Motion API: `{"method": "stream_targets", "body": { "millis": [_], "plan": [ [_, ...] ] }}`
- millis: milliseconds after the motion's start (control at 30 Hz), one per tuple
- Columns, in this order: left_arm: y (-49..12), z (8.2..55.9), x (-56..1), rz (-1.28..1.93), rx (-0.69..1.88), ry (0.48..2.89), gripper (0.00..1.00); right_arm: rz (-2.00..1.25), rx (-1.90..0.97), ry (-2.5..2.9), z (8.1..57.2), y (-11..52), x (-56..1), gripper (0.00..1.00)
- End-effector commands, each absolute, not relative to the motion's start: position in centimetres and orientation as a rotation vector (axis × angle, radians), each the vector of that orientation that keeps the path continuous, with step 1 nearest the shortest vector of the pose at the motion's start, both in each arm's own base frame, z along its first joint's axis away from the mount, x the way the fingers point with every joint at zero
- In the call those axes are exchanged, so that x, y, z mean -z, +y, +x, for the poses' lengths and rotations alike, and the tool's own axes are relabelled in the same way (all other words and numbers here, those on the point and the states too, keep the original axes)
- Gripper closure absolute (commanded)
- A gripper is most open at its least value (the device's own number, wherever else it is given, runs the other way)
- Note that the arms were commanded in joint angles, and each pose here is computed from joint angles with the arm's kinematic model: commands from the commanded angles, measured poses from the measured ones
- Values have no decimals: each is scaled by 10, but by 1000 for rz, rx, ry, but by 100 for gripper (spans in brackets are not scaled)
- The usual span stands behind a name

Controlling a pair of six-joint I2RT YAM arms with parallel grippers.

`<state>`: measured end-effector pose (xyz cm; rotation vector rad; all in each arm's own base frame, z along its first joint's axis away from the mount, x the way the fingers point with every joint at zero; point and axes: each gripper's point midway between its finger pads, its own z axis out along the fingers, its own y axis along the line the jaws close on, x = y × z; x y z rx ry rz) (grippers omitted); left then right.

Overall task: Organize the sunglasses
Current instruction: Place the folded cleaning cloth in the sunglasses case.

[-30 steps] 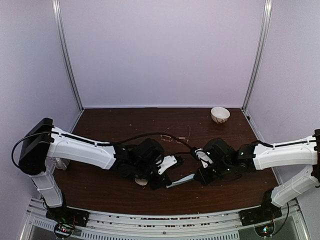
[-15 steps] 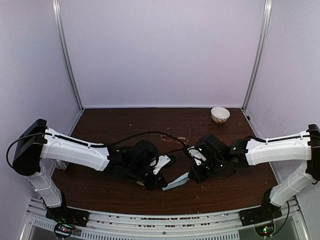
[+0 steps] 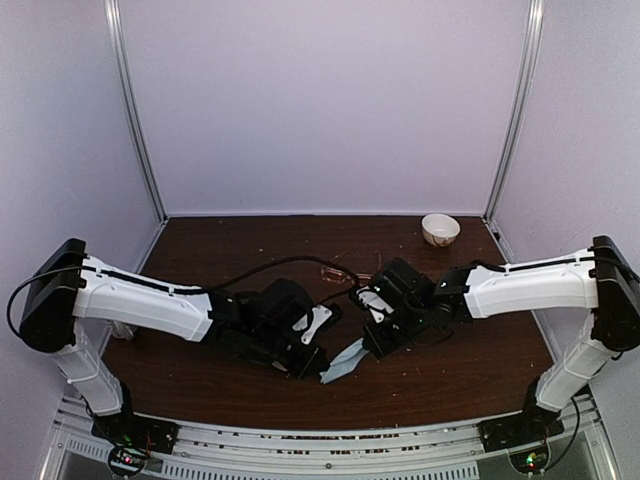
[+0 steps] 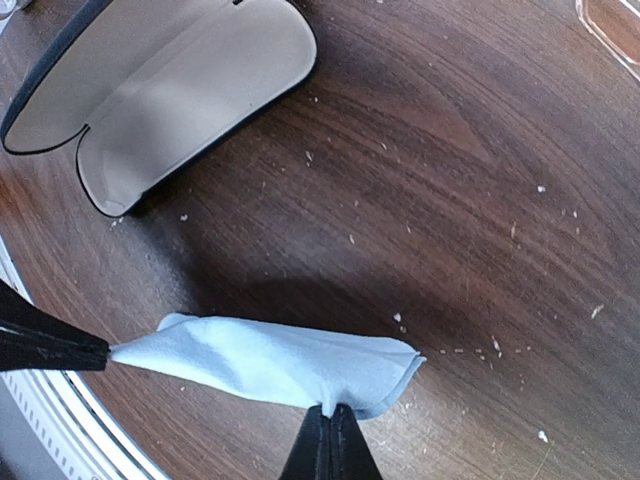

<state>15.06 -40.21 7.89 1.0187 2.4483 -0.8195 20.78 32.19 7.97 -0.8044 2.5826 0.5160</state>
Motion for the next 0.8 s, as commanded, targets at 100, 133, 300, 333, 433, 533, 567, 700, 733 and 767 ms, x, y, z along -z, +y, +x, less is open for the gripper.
{"method": "stream_targets", "body": {
  "millis": [100,133,300,333,433,533,567,700,733,767],
  "plan": [
    [-390,160,-78,853,801,2514,100,-861,-479,2562,219,336,-83,100],
    [-387,163,-76,831,798,2525,100,-865,-476,2562,221,338,-83,100],
    [-382,167,-72,783,799,2553,100,-889,-460,2569,225,346,-79,100],
    [-381,167,-71,776,795,2559,100,-891,-459,2568,227,348,-79,100],
    [-377,171,-69,749,785,2574,100,-907,-449,2572,230,353,-76,100],
    [-369,176,-66,710,761,2590,100,-916,-440,2571,235,358,-76,100],
    [-367,178,-66,696,756,2594,100,-922,-438,2568,236,360,-76,100],
    [-358,181,-64,658,722,2613,100,-930,-432,2561,242,368,-77,100],
    [-356,182,-63,650,711,2618,100,-934,-432,2558,243,370,-77,100],
    [-354,182,-62,643,701,2624,100,-938,-433,2555,245,373,-77,100]
  ]
}}
